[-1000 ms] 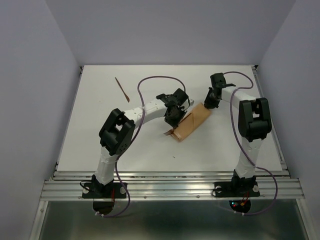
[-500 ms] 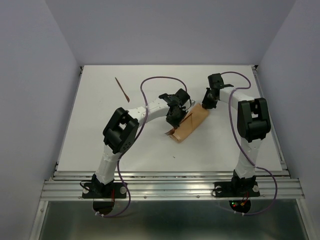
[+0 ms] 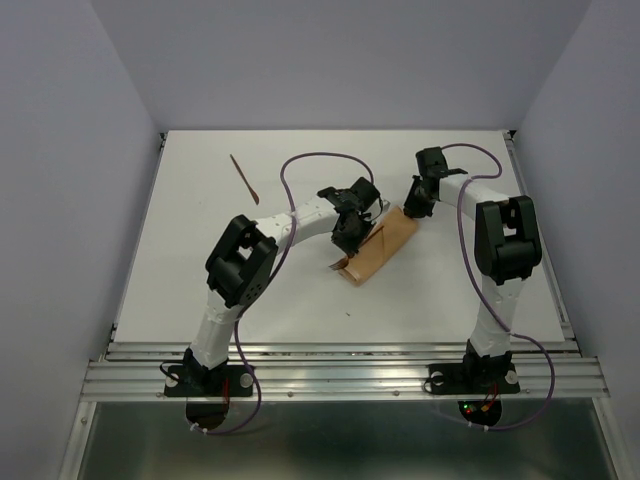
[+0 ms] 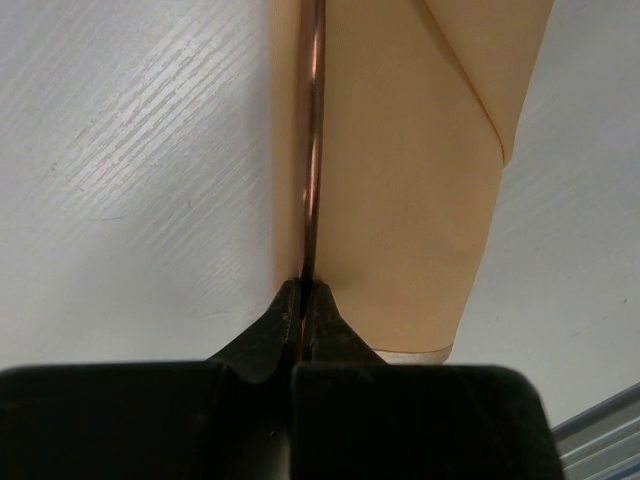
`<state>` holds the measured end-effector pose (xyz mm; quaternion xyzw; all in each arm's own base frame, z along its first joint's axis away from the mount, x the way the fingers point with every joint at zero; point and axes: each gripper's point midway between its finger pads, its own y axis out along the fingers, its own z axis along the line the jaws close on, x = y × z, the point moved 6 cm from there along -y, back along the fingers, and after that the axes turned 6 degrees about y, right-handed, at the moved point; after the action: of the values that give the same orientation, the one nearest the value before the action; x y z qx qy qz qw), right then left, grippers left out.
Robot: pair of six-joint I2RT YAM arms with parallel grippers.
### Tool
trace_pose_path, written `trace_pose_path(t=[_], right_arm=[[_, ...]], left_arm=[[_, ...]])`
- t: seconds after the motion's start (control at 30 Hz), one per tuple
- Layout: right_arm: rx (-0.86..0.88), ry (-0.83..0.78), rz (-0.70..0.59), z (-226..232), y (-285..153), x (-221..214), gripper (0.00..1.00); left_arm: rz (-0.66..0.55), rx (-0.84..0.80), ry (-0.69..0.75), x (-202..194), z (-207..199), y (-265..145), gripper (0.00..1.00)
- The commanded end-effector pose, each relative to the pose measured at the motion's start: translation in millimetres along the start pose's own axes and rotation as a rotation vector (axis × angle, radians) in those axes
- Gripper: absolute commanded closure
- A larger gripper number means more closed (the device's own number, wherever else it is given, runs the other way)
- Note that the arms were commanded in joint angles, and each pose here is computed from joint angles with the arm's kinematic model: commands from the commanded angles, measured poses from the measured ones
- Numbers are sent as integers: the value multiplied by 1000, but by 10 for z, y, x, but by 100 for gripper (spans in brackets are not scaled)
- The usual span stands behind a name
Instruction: Fold the napkin into a case and place the utensils inside
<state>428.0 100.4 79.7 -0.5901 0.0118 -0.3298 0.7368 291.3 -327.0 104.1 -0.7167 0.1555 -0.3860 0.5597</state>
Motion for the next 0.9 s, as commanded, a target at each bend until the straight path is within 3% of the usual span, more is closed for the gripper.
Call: trace_pose_path(t=[0.0,0.87], right_arm=[[9,-9,10,32,-35,-78,80],[7,-11,11,36,-40,-70,80]], left_arm=[[-51,7,8,32,-24,-330,100],[-15,-7,13,-161,-36,-357,100]])
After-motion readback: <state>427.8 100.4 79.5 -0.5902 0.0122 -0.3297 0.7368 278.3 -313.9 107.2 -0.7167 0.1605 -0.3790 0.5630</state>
